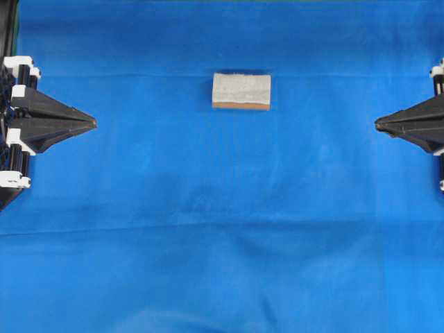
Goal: Hand over the sponge with the left arm and wipe it with the right arm.
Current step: 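Move the left gripper toward the sponge at table center, then grasp the sponge's left end with the left gripper and lift it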
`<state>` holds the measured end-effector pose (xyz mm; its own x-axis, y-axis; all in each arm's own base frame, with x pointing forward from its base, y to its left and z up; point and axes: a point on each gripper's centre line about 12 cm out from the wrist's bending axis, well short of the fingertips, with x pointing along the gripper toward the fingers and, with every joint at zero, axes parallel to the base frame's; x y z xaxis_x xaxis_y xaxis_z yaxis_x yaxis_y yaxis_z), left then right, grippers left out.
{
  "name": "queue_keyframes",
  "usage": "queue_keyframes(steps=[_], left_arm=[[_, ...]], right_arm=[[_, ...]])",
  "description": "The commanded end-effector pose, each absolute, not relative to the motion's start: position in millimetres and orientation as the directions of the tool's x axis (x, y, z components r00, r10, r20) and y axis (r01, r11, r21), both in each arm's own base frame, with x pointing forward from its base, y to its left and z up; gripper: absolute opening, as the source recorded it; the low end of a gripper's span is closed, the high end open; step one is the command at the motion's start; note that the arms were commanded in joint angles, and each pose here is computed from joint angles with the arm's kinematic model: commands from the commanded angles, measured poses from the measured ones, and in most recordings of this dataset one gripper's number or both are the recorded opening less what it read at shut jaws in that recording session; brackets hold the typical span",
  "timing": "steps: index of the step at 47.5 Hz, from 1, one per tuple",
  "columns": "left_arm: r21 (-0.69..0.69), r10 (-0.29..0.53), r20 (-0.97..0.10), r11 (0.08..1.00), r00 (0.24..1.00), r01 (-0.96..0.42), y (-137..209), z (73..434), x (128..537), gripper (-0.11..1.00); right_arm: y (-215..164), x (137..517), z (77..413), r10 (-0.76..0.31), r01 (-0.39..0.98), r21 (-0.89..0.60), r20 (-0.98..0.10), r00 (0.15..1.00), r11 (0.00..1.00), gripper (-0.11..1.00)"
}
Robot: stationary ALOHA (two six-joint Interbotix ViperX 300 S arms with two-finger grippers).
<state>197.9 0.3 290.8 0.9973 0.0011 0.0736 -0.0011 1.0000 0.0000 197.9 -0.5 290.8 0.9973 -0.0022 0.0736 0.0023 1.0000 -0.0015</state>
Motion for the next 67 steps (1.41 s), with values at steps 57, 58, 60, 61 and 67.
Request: queue_keyframes(steps=[57, 58, 60, 61, 67], left_arm=[[0.117, 0.244, -0.343, 0.969, 0.907, -0.217, 88.9, 210.4, 337.9, 0.94], [0.119, 0.245, -0.357, 0.969, 0.901, -0.216, 91.1, 206.8, 342.0, 0.94], [0.121, 0.242, -0.384, 0.970, 0.891, -0.212, 93.4, 199.8, 351.0, 0.94], [0.121, 0.243, -0.394, 0.970, 0.886, -0.212, 95.1, 197.5, 355.3, 0.94], [0.149, 0.240, -0.465, 0.970, 0.852, -0.192, 104.7, 177.2, 378.1, 0.94]], right_arm=[[-0.7, 205.7, 301.7, -0.003, 0.003, 0.005, 0.055, 0.998, 1.000, 0.01], [-0.7, 205.7, 301.7, -0.003, 0.003, 0.005, 0.055, 0.998, 1.000, 0.01], [-0.7, 205.7, 301.5, -0.003, 0.003, 0.005, 0.054, 0.999, 1.000, 0.01], [-0.7, 205.7, 301.5, -0.003, 0.003, 0.005, 0.054, 0.999, 1.000, 0.01], [-1.0, 206.0, 299.7, -0.005, 0.005, 0.005, 0.040, 0.999, 1.000, 0.01]])
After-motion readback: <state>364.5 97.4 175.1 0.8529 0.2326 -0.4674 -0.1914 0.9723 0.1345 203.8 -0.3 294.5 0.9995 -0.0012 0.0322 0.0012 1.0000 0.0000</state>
